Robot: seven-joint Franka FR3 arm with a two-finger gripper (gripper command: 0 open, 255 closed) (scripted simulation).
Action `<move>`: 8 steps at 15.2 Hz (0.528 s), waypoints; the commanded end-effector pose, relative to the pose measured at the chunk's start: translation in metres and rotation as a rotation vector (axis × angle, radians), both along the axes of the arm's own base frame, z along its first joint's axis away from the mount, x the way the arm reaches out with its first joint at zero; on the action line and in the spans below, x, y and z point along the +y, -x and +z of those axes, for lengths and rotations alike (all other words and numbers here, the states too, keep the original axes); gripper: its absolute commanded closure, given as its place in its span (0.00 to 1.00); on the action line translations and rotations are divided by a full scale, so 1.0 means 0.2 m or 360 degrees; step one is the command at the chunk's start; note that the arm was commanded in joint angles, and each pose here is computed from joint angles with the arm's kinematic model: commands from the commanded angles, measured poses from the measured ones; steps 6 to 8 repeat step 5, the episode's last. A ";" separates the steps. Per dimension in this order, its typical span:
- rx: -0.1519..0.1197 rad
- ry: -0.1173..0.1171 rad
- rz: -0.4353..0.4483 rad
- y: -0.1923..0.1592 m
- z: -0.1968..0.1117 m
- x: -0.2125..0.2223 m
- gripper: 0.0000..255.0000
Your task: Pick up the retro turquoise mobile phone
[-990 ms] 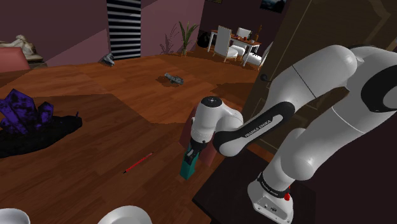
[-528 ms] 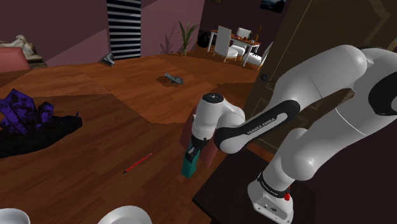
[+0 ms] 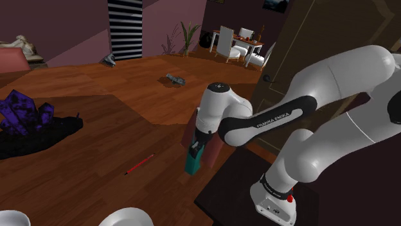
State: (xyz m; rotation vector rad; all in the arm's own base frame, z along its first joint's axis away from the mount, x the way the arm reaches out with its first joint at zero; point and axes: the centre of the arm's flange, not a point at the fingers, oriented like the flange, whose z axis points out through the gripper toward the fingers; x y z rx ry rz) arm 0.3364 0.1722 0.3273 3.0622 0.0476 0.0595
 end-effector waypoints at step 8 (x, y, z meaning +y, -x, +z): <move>0.0000 -0.0001 0.0000 0.00 0.11 0.00 1.00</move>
